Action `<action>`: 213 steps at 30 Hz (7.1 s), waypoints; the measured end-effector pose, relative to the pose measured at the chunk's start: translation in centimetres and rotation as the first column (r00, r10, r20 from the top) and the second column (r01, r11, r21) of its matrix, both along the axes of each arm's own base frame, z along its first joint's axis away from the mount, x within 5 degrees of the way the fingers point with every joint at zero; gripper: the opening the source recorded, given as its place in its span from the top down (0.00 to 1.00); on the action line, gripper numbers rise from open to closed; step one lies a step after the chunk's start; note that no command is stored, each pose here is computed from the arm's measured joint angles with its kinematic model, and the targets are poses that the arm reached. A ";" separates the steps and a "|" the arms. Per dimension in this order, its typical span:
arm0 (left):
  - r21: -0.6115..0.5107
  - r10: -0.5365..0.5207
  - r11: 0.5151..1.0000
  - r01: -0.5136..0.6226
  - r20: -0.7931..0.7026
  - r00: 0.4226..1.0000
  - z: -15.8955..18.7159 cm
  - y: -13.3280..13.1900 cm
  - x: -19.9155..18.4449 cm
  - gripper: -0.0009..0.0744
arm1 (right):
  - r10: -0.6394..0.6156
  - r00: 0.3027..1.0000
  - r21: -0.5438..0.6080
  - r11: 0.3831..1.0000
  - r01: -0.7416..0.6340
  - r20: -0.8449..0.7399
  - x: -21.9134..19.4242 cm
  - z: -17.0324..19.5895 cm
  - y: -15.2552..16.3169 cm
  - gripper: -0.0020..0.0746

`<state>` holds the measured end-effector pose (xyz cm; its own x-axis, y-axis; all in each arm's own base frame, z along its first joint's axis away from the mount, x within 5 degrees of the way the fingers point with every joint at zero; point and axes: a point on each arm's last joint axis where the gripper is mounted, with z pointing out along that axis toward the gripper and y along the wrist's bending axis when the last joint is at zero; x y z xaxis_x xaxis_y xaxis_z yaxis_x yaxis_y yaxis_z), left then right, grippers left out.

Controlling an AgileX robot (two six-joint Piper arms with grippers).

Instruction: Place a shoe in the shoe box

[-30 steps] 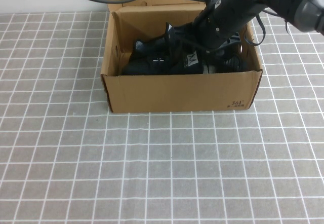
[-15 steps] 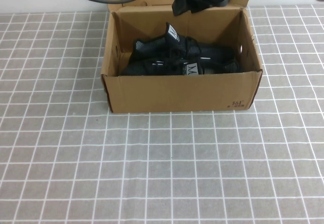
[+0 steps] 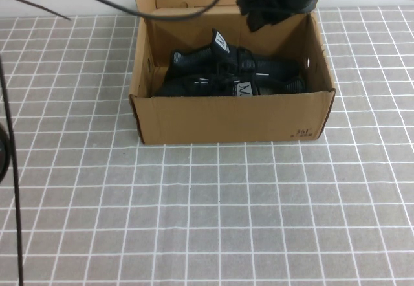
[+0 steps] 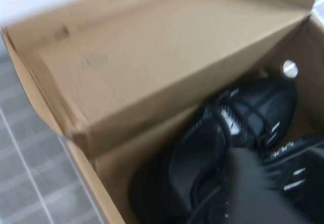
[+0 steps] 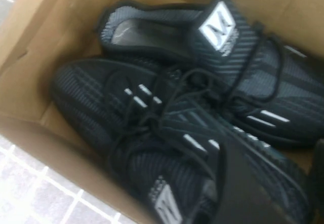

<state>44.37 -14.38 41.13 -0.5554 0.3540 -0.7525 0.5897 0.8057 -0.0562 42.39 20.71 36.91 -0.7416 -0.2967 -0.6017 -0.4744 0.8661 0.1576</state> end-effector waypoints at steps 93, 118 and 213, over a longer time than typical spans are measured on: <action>0.232 0.120 0.965 -0.120 0.011 0.993 -15.2 -5.9 5.5 0.97 | -0.086 0.996 -0.156 0.984 0.088 0.019 -6.7 3.7 -5.8 0.85; 0.235 0.092 0.967 -0.098 0.036 0.995 -14.8 -6.0 5.5 0.54 | -0.071 0.997 -0.154 0.985 0.071 0.008 -6.8 3.5 -5.7 0.95; -0.048 0.173 0.985 -0.168 0.385 0.907 -24.0 11.9 -38.2 0.99 | -0.258 0.835 0.342 0.935 0.091 0.485 -36.2 -5.1 -17.3 0.99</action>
